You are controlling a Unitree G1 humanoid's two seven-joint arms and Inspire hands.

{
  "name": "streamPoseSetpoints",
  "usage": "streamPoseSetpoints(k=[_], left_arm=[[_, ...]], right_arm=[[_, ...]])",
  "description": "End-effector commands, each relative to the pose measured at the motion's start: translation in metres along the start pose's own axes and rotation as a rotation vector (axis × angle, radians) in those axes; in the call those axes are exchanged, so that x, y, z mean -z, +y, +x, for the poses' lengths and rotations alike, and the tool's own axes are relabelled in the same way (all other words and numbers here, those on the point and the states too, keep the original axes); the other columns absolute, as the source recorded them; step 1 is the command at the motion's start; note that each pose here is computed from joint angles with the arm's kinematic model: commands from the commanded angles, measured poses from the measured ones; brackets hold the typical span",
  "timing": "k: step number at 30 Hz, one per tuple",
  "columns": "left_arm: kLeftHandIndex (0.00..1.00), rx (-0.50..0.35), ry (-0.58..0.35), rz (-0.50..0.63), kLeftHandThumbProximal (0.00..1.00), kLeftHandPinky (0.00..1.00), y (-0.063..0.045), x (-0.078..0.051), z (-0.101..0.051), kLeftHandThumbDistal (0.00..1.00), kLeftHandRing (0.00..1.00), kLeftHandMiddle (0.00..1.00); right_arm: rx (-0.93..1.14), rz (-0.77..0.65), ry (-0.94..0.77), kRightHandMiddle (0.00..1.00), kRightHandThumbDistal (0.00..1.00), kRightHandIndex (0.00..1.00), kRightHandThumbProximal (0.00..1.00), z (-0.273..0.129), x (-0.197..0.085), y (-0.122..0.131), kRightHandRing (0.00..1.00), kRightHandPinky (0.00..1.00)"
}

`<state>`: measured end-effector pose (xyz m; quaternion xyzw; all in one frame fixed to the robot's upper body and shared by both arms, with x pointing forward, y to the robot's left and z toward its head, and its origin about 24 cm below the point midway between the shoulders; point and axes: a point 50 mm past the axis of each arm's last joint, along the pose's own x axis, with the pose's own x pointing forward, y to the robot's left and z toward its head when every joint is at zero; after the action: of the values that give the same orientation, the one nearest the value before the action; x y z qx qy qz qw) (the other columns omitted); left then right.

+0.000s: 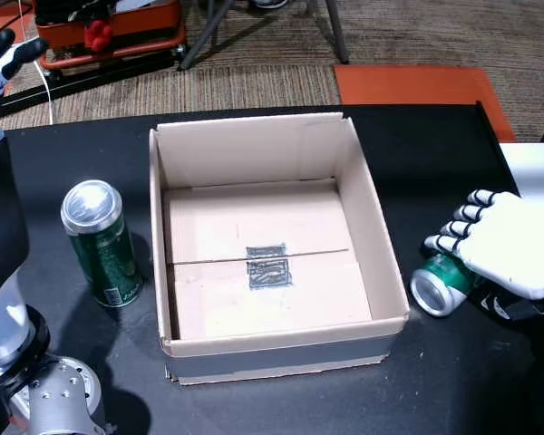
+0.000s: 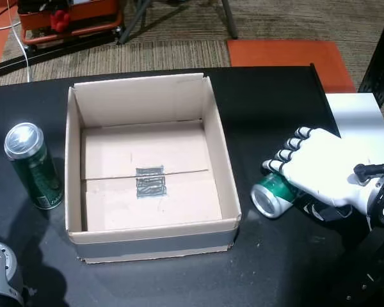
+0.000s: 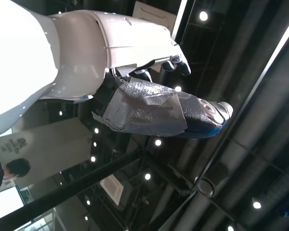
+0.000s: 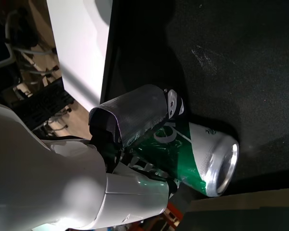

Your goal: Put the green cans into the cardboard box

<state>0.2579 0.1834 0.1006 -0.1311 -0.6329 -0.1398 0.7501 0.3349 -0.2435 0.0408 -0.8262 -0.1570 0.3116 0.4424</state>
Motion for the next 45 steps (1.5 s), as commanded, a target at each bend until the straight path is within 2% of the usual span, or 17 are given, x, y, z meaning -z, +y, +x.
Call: streamPoseSetpoints(k=[1,3,8,14,18,22,25,28,30,33,35,40,44,45], left_arm=[[0.72,-0.054,0.019,-0.03,0.76,0.93,-0.013,-0.001,-0.015,0.62,0.97,0.81],[0.73,-0.051,0.019,-0.037,0.77,0.92,-0.013,-0.001,-0.014,0.64,0.97,0.81],[0.73,-0.044,0.014,-0.063,0.77,0.91,-0.012,-0.002,-0.013,0.68,0.96,0.81],[0.75,-0.027,0.013,-0.08,0.79,0.9,-0.011,-0.001,-0.013,0.7,0.97,0.82],[0.75,-0.025,0.017,-0.071,0.79,0.92,-0.011,-0.001,-0.014,0.72,0.98,0.83],[0.75,-0.021,0.007,-0.077,0.79,0.92,-0.011,0.0,-0.014,0.69,0.98,0.82],[0.75,-0.022,0.007,-0.079,0.79,0.92,-0.011,0.0,-0.014,0.71,0.98,0.83],[0.76,-0.022,0.008,-0.081,0.78,0.92,-0.011,0.0,-0.014,0.73,0.98,0.83],[0.76,-0.017,0.003,-0.078,0.8,0.93,-0.011,0.0,-0.013,0.71,0.98,0.83],[0.77,-0.011,-0.003,-0.092,0.82,0.93,-0.011,0.001,-0.013,0.77,0.98,0.83],[0.77,-0.014,-0.004,-0.085,0.83,0.93,-0.011,0.001,-0.013,0.77,0.98,0.83],[0.77,-0.015,-0.004,-0.084,0.78,0.93,-0.01,0.001,-0.014,0.72,0.98,0.84],[0.77,-0.019,-0.003,-0.083,0.8,0.93,-0.011,0.001,-0.014,0.75,0.98,0.84],[0.77,-0.017,-0.004,-0.081,0.81,0.93,-0.011,0.001,-0.014,0.76,0.98,0.84]], right_arm=[[-0.01,0.019,-0.017,0.81,1.0,0.82,0.41,0.004,-0.006,0.001,0.82,0.87],[-0.011,0.023,-0.018,0.81,1.0,0.82,0.43,0.005,-0.007,0.001,0.82,0.87],[0.005,0.066,-0.016,0.8,1.0,0.81,0.37,0.006,-0.009,-0.001,0.82,0.85],[0.021,0.115,-0.006,0.79,1.0,0.8,0.39,0.007,-0.008,-0.005,0.81,0.85],[0.026,0.14,0.001,0.76,1.0,0.78,0.36,0.007,-0.006,-0.006,0.79,0.82],[0.037,0.164,0.006,0.7,0.91,0.73,0.32,0.007,-0.006,-0.008,0.7,0.76],[0.057,0.186,0.006,0.61,0.73,0.63,0.24,0.006,-0.005,-0.01,0.62,0.68],[0.084,0.196,0.006,0.53,0.61,0.53,0.14,0.006,-0.005,-0.012,0.54,0.59],[0.103,0.193,0.004,0.5,0.53,0.5,0.08,0.006,-0.004,-0.013,0.51,0.55],[0.113,0.201,0.009,0.46,0.43,0.48,0.01,0.006,-0.004,-0.014,0.49,0.51],[0.119,0.208,0.011,0.43,0.4,0.47,0.0,0.007,-0.004,-0.015,0.47,0.49],[0.12,0.219,0.02,0.42,0.44,0.47,0.0,0.007,-0.003,-0.015,0.47,0.48],[0.107,0.219,0.023,0.42,0.42,0.47,0.0,0.006,-0.002,-0.015,0.47,0.48],[0.108,0.22,0.023,0.42,0.45,0.47,0.0,0.006,-0.002,-0.015,0.47,0.48]])
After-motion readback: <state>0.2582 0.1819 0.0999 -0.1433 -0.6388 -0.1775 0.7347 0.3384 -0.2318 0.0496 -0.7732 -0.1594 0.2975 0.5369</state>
